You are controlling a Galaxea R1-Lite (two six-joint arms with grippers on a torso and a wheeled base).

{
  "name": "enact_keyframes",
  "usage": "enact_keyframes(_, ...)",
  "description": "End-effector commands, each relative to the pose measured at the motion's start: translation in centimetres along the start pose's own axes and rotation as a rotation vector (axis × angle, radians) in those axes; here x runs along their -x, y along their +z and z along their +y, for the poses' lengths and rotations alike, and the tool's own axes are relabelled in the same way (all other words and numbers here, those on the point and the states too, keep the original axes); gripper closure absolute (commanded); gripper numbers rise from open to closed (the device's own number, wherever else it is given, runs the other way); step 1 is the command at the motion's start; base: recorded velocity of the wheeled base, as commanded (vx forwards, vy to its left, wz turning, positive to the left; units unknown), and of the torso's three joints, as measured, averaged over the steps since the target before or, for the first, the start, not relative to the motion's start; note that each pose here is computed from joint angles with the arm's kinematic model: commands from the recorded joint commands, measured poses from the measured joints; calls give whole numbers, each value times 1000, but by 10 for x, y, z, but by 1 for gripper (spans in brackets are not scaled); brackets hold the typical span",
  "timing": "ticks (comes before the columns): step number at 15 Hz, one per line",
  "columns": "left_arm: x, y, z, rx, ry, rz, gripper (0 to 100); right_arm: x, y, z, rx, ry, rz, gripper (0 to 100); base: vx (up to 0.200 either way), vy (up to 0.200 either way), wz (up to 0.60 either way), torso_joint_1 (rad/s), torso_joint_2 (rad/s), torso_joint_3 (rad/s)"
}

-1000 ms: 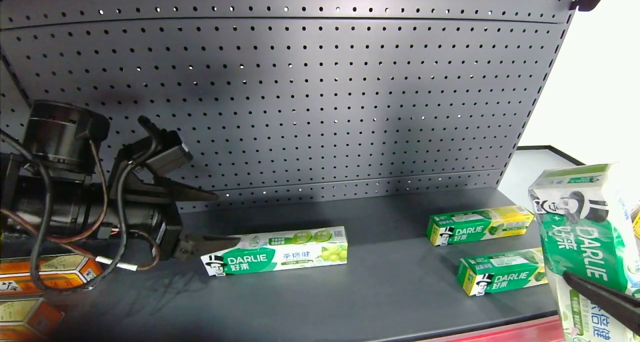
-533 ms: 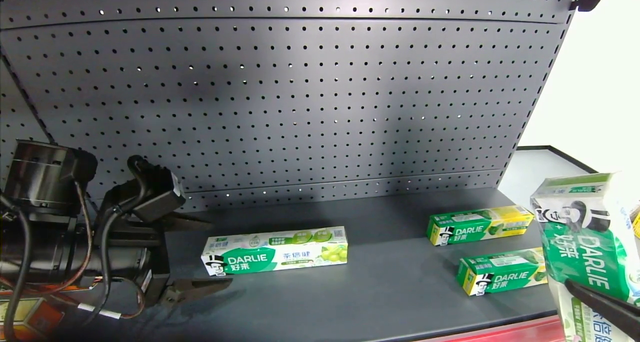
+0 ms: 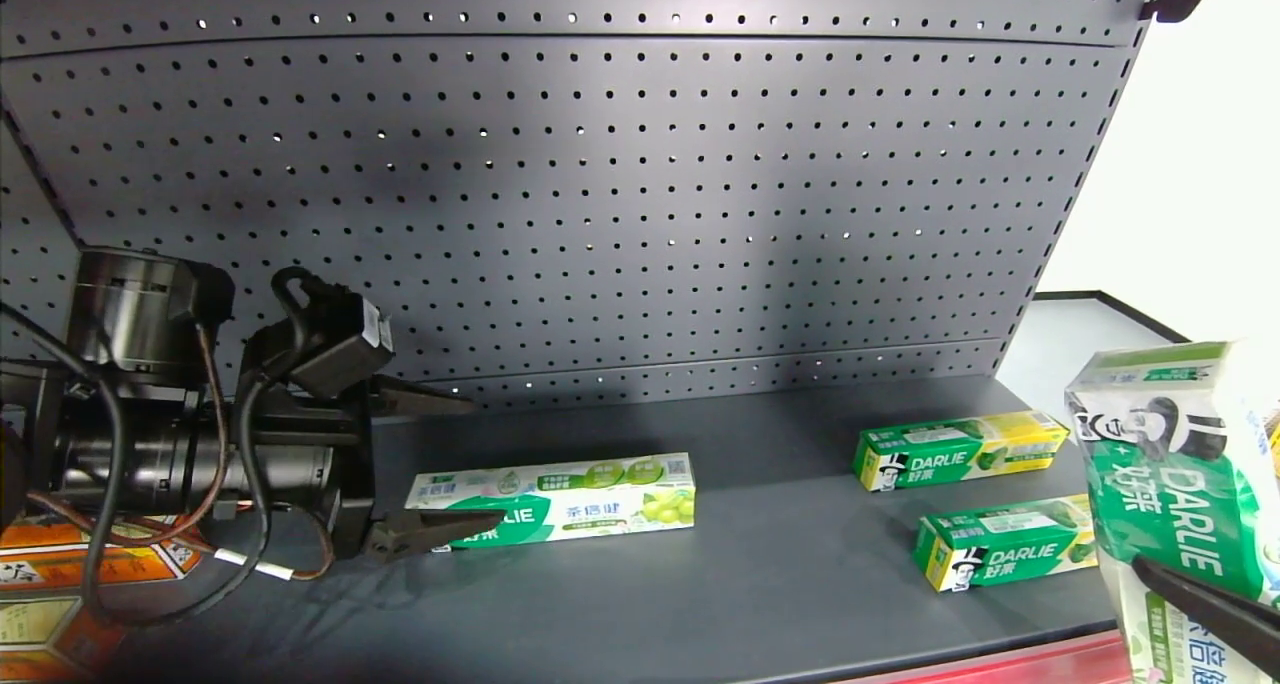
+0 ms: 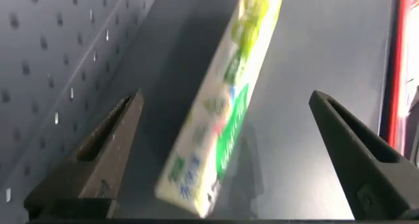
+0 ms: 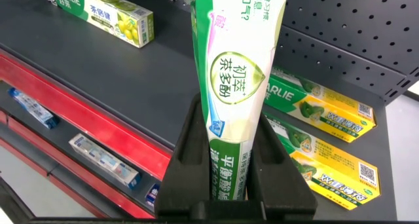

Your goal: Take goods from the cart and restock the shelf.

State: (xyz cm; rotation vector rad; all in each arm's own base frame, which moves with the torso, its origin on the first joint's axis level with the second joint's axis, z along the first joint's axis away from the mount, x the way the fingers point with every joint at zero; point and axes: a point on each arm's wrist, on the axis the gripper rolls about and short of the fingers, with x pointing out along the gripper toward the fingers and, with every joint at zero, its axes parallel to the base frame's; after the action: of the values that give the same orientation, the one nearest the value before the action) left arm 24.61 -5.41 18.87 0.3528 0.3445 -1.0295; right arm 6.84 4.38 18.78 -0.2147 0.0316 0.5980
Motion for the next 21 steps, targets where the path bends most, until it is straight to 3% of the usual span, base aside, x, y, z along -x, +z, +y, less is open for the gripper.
enact_keyframes(1,-9,-3,6,6,-19,8,0,0,0,0,0,1,0,100,0,0,0,0,0,0)
enact_keyframes(5,-17,-5,4,13,-113,-24,0,0,0,0,0,1,0,100,0,0,0,0,0,0)
enact_keyframes(9,-25,-14,6,39,-132,-2,0,0,0,0,-1,-1,0,100,0,0,0,0,0,0)
enact_keyframes(17,-36,-16,13,43,-146,11,0,2,-2,0,-1,-2,-4,100,0,0,0,0,0,0)
enact_keyframes(21,-45,-23,19,75,-159,38,0,4,-3,1,-3,-1,-3,100,0,0,0,0,0,0)
